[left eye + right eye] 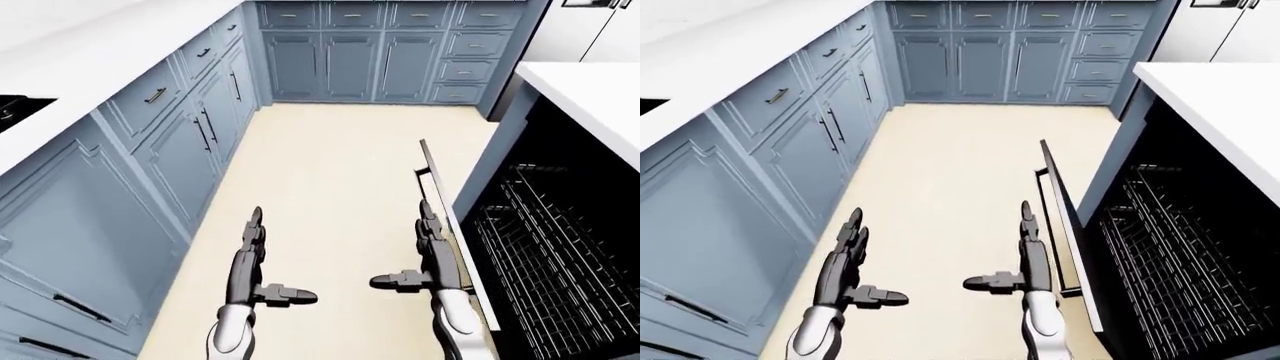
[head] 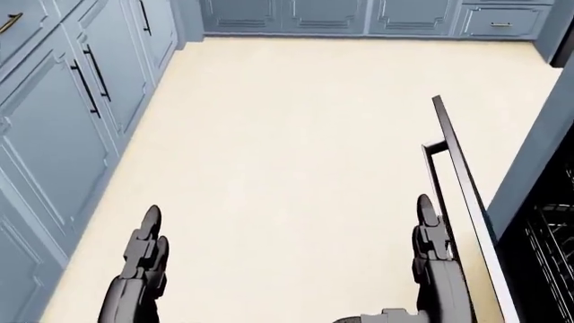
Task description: Close the dishwasher door
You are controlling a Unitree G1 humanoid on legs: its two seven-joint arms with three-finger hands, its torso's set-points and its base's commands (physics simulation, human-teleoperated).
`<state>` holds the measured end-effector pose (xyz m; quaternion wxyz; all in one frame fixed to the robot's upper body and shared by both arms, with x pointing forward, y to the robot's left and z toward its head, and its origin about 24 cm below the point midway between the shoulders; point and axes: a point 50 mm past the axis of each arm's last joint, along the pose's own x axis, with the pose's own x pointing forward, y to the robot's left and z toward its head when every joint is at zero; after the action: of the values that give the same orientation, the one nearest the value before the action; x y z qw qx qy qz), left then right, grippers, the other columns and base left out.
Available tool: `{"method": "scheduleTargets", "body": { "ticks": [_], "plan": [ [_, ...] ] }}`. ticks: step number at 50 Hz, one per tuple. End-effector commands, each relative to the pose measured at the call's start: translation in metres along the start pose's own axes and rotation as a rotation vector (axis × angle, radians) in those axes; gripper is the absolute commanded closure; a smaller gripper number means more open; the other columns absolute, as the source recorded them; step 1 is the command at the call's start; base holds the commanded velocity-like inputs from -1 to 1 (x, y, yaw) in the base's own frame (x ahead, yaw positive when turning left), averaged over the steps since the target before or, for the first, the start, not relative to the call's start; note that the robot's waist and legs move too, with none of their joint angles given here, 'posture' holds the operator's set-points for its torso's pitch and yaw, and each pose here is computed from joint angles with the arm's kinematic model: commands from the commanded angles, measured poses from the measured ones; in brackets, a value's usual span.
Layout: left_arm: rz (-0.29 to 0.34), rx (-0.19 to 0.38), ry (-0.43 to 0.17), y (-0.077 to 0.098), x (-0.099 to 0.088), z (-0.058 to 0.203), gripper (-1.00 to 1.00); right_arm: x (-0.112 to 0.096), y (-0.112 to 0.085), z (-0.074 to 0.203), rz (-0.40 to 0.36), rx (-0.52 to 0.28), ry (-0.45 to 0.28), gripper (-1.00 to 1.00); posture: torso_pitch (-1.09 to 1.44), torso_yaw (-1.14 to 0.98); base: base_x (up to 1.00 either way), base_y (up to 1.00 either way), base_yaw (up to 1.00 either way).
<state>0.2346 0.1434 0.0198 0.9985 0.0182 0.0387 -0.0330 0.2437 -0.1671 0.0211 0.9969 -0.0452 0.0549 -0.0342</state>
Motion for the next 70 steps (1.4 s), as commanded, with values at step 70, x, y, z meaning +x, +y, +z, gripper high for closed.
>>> {"method": "scheduleTargets", "body": {
  "ticks": [70],
  "plan": [
    [0.027,-0.007,-0.085,0.009,0.005,0.019,-1.0,0.008,-0.007,0.027,-0.061,0.049,-0.112,-1.0,0.0,0.0,0.0,-0.12,0.0]
  ]
}}
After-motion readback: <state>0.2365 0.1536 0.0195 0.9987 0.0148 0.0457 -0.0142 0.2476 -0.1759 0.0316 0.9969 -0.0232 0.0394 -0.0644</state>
